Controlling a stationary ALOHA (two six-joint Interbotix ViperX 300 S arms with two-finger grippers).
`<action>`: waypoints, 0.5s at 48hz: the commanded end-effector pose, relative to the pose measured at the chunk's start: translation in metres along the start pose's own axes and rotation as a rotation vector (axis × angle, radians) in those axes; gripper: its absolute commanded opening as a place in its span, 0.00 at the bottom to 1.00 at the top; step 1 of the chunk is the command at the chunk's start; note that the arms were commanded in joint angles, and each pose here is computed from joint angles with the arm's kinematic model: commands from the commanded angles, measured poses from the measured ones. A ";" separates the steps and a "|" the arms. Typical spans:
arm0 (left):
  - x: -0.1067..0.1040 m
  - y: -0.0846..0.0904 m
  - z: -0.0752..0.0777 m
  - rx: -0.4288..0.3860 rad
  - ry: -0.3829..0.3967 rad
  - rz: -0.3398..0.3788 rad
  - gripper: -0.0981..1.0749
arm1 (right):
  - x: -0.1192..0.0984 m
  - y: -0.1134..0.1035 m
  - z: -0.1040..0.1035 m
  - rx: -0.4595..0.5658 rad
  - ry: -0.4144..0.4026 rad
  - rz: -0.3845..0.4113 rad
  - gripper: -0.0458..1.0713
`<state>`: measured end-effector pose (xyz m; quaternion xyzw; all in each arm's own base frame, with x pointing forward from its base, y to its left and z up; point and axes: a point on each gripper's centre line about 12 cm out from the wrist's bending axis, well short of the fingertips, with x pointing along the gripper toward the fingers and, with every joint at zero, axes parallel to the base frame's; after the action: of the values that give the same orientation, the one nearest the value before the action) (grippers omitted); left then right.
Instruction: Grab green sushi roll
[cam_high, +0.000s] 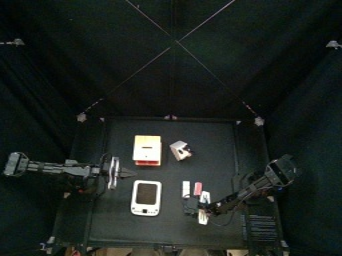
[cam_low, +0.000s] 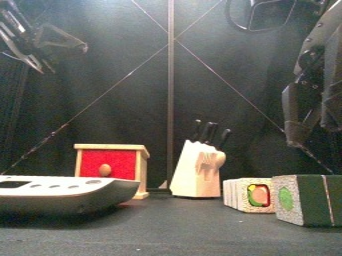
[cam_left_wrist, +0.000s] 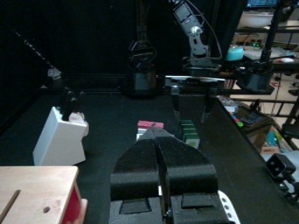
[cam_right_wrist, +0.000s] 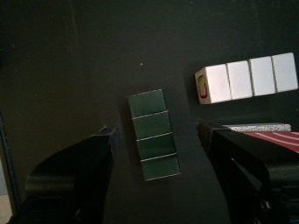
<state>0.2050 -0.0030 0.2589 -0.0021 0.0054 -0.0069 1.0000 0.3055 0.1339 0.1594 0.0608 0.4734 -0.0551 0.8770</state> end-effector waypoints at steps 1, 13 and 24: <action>0.002 0.001 0.005 0.003 -0.018 0.003 0.07 | -0.003 0.005 0.007 0.005 -0.017 0.013 0.93; 0.001 0.001 0.005 0.003 -0.017 0.003 0.07 | 0.011 0.013 0.001 -0.017 0.017 0.001 0.93; 0.002 0.001 0.004 0.003 -0.015 0.004 0.07 | 0.027 0.015 -0.007 -0.034 0.055 -0.026 0.91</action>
<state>0.2048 -0.0023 0.2583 -0.0021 0.0061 -0.0054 1.0000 0.3111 0.1445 0.1253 0.0343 0.5099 -0.0620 0.8573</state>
